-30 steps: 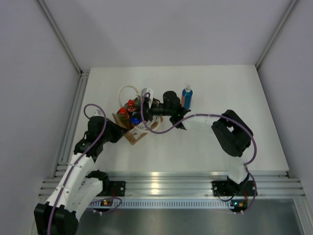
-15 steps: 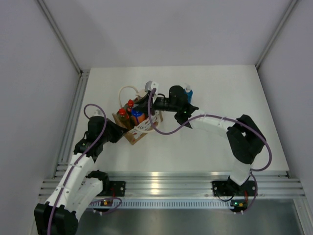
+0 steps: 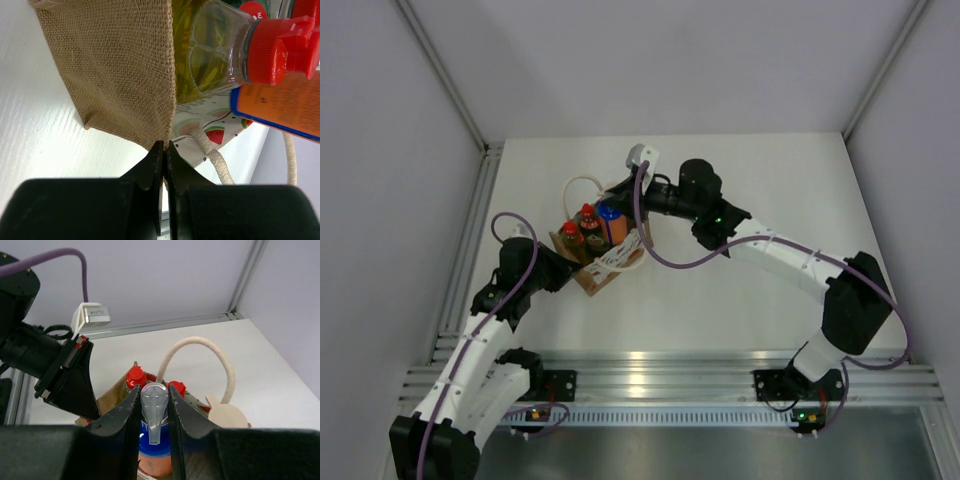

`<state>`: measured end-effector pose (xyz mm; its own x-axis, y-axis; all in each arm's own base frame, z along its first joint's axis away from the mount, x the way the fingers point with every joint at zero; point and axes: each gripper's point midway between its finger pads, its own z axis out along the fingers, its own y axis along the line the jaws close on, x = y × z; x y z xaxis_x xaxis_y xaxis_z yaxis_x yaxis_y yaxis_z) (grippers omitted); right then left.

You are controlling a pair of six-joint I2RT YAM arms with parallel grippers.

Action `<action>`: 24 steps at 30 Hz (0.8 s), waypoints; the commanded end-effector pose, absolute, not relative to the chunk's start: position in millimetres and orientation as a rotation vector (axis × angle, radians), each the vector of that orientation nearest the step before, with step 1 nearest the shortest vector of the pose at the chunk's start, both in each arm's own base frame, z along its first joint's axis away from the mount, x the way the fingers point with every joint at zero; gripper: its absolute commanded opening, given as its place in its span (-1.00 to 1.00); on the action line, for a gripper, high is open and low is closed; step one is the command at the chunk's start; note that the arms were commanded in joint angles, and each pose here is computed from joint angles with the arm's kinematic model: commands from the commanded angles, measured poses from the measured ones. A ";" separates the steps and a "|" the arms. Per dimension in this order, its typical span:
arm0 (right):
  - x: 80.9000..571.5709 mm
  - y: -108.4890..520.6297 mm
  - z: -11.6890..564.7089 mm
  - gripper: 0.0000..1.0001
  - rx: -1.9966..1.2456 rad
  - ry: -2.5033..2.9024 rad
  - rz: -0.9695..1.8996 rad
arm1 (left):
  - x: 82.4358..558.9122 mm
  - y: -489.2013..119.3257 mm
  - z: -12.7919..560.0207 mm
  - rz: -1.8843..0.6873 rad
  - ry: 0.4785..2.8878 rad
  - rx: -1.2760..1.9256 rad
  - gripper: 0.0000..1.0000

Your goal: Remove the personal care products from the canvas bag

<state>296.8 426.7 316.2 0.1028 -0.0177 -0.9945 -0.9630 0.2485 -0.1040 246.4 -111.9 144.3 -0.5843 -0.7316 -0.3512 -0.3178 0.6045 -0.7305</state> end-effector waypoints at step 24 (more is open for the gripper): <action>328.9 278.4 429.2 -1.00 -0.482 1.151 0.552 | 247.2 -103.4 146.6 -0.764 2.170 -0.830 -0.88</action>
